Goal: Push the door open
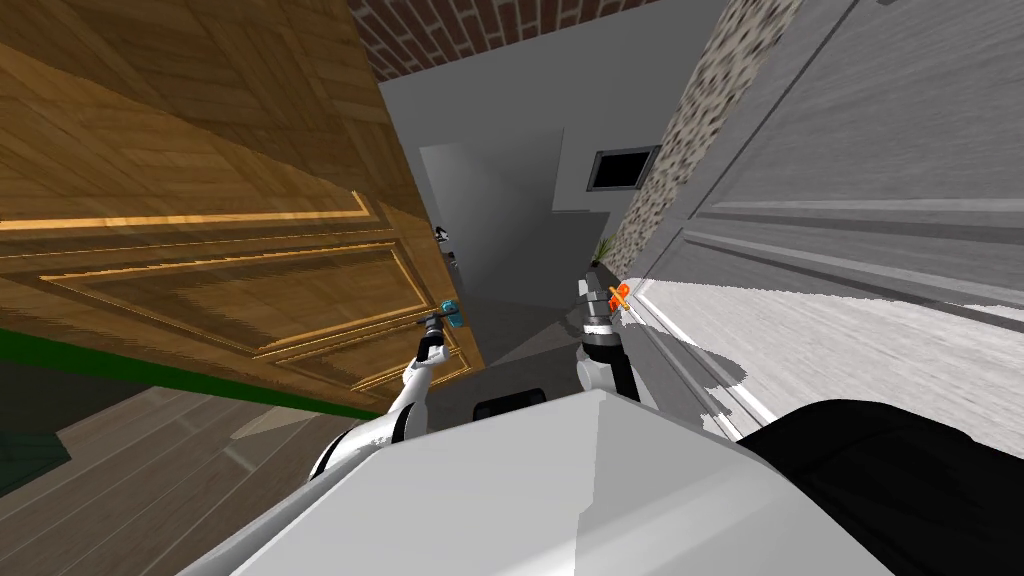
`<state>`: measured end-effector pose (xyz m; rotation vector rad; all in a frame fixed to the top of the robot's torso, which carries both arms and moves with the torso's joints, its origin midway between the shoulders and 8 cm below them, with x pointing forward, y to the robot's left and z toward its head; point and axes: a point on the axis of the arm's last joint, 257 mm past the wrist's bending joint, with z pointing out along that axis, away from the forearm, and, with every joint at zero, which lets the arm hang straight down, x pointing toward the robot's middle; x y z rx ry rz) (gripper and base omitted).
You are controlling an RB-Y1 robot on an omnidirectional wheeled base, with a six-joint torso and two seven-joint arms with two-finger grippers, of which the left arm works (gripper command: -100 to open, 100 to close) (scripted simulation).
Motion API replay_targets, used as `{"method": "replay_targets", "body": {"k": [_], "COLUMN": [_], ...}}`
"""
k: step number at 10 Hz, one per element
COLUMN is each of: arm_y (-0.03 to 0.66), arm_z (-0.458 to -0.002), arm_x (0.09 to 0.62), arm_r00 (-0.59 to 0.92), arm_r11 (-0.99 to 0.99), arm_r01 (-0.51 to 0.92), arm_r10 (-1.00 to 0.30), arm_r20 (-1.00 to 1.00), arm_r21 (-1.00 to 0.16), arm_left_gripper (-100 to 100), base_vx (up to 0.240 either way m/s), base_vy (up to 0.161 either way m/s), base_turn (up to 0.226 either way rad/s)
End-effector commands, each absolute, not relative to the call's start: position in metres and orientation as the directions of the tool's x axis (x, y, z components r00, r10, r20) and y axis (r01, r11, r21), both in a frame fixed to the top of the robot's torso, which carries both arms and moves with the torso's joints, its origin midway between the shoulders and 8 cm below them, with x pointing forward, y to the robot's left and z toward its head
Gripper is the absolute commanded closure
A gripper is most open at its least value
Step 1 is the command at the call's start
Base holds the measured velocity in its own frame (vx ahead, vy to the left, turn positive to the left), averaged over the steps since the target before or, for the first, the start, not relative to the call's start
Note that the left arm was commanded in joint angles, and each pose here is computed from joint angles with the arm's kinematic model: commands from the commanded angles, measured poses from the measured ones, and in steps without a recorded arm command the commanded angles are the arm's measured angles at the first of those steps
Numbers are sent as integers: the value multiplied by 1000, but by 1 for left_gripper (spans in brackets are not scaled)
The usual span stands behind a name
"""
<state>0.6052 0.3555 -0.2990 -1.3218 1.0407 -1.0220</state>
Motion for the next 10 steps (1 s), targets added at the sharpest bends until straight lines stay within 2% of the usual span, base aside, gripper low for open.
{"method": "replay_targets", "body": {"k": [1,8,10], "arm_y": [367,410,425], "arm_z": [-293,-293,-295], "arm_x": [605,593,588], "arm_r00": [255,331,355], "arm_r11": [2,0,2], "arm_r01": [-3,0,-6], "arm_r10": [-967,-943,-935], "arm_r20": [-2,0,-4], "arm_r21": [-1000,-1000,-1000], "arm_left_gripper": [100,100,100], "base_vx": [159,176,93], "base_vy": [-74,-87,-12], "base_turn": [55,62,54]}}
